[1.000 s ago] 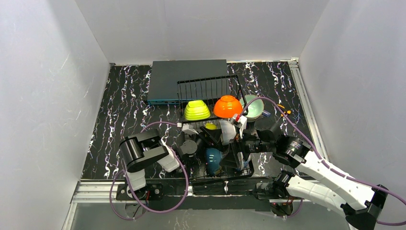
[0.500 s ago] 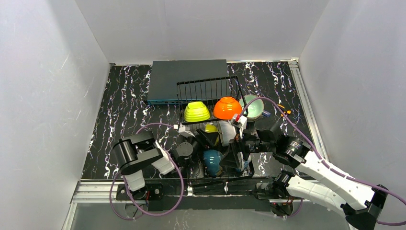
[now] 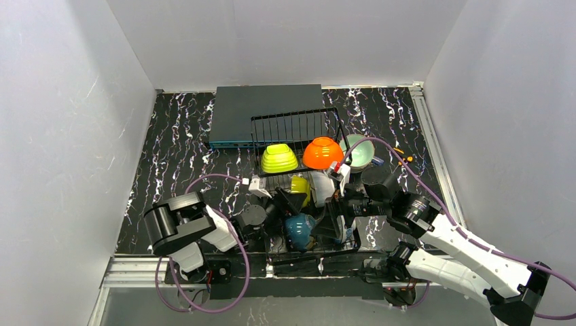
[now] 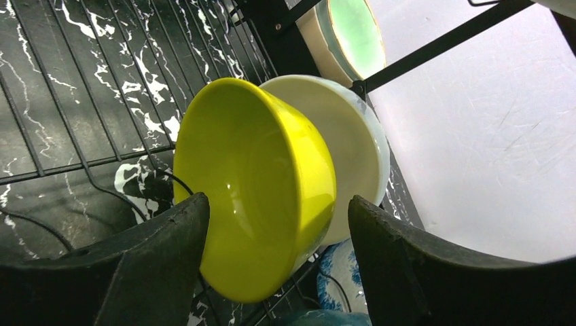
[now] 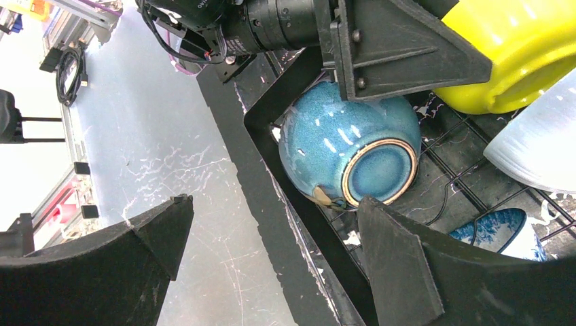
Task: Load the bowls into the dish rack
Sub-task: Place the bowl in the dish rack.
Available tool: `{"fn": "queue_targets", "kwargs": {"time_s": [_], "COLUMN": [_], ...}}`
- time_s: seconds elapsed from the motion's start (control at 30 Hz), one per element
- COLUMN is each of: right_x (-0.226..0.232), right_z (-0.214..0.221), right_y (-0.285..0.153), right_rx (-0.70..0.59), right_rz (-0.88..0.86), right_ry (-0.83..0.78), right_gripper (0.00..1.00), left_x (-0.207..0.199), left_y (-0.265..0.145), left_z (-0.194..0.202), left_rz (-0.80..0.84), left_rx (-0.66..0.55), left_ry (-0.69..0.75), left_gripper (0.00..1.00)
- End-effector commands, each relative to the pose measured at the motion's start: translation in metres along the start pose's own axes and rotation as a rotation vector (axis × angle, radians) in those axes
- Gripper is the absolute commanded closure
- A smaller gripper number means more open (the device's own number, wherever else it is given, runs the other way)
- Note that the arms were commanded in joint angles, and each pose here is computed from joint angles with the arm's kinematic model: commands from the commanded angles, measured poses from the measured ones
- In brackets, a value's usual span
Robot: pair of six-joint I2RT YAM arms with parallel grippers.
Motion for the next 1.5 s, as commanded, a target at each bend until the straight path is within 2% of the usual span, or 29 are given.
{"fn": "queue_targets", "kwargs": {"time_s": [0.0,0.17,0.4,0.7,0.8,0.83,0.97,1.0,1.03,1.07,1.27,1.47], "right_x": [0.002,0.002,0.002,0.003,0.003,0.003,0.003,0.004,0.004,0.004,0.004,0.005], "right_z": [-0.005,-0.005,-0.005,-0.005,-0.005,-0.005,-0.006,-0.006,-0.006,-0.006,-0.007,-0.009], "right_y": [-0.001,-0.001,-0.001,-0.003,-0.003,-0.003,-0.003,-0.003,-0.004,-0.003,-0.003,-0.004], "right_rx": [-0.034,-0.036,-0.036,-0.037,-0.038,-0.036,-0.041,-0.041,-0.042,-0.042,-0.049,-0.066], "right_rz": [-0.013,-0.013,-0.014,-0.008,-0.008,-0.007,-0.008,-0.008,-0.009,-0.010,-0.013,-0.005], "right_ry": [-0.034,-0.035,-0.036,-0.036,-0.039,-0.037,-0.040,-0.040,-0.041,-0.041,-0.045,-0.048], "right_gripper": [0.02,0.02,0.02,0.02,0.02,0.02,0.02,0.02,0.02,0.02,0.01,0.01], "left_x": [0.003,0.005,-0.006,-0.001,-0.003,-0.004,-0.001,0.000,0.002,0.004,0.015,0.019], "left_y": [-0.011,-0.016,-0.009,-0.006,-0.004,-0.005,-0.013,-0.015,-0.019,-0.022,-0.040,-0.055], "left_z": [-0.002,-0.006,-0.007,0.001,0.001,0.001,0.000,-0.003,-0.004,-0.005,-0.012,-0.018], "left_rz": [-0.003,-0.012,0.032,-0.003,0.016,0.022,0.008,-0.004,-0.017,-0.028,-0.076,-0.053], "left_rx": [0.012,0.007,0.026,0.047,0.055,0.058,0.055,0.044,0.039,0.039,0.041,0.052], "left_ry": [0.052,0.066,0.081,0.083,0.092,0.095,0.106,0.107,0.110,0.114,0.121,0.131], "left_gripper": [0.28,0.29,0.38,0.54,0.55,0.52,0.28,0.20,0.08,0.03,0.02,0.02]}}
Point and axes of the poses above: each gripper's point midway between its finger pads, its own y axis out along the fingers, its own x axis along the line the jaws close on, z = x × y, the point moved 10 cm from there along -y, back along the fingers, and after that the axes turned 10 degrees about y, right-handed, at the moved point
